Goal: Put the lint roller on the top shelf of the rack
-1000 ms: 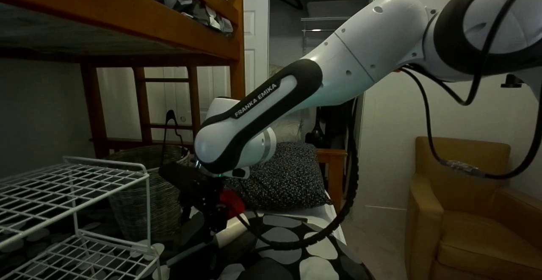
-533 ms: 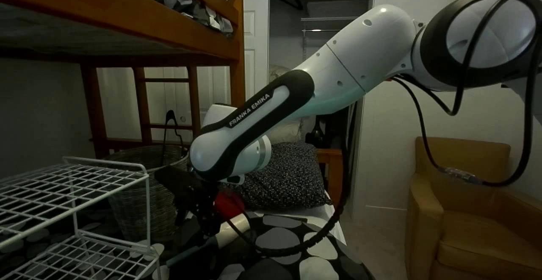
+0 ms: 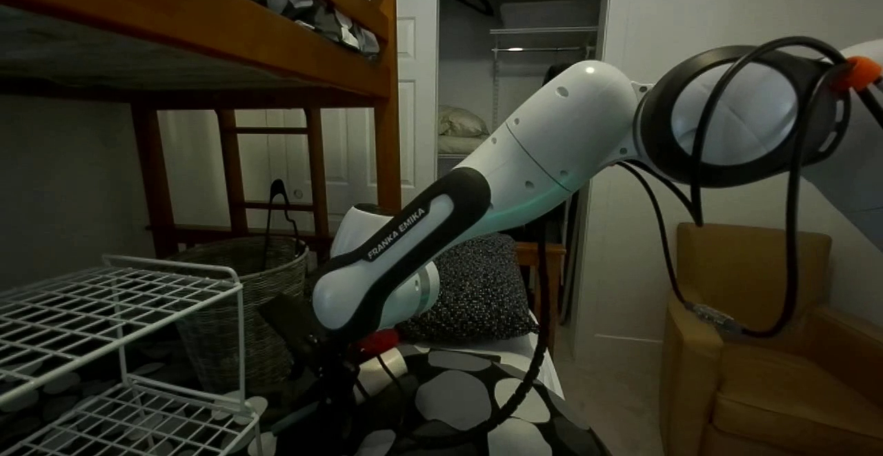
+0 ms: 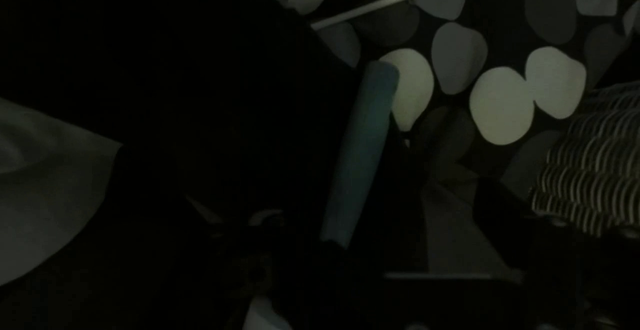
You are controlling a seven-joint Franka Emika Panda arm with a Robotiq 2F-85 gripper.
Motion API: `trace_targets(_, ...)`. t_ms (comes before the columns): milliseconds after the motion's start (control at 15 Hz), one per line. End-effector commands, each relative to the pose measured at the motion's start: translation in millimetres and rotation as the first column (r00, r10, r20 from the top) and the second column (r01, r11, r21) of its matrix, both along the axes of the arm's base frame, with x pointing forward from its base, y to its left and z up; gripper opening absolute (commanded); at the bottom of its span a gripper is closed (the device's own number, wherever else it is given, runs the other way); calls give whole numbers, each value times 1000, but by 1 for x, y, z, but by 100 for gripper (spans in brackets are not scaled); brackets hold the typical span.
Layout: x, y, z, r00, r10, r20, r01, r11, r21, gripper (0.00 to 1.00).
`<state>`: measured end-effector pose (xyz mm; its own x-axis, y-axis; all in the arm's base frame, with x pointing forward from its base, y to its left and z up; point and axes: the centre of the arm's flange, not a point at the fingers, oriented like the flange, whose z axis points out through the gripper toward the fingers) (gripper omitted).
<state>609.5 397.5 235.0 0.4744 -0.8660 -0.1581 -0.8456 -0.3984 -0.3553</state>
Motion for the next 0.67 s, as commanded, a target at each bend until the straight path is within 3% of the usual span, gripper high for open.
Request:
trace_targets(0, 16, 17, -15, 999, -12, 40, 12, 1000, 7, 62)
trace_targets(133, 16, 23, -22, 1000, -4, 20, 4, 1000, 2, 64)
trace_targets(267, 15, 25, -29, 1000, -8, -15, 8, 1000, -7, 72)
trace_targets(333, 12, 24, -31, 999, -17, -39, 17, 1000, -13, 85)
trace_targets(467, 8, 20, -30, 997, -40, -70, 39, 999, -21, 82)
trace_targets(533, 6, 18, -26, 996, -53, -76, 51, 998, -25, 89)
trace_targets(600, 7, 17, -24, 996, -60, -69, 58, 998, -23, 85)
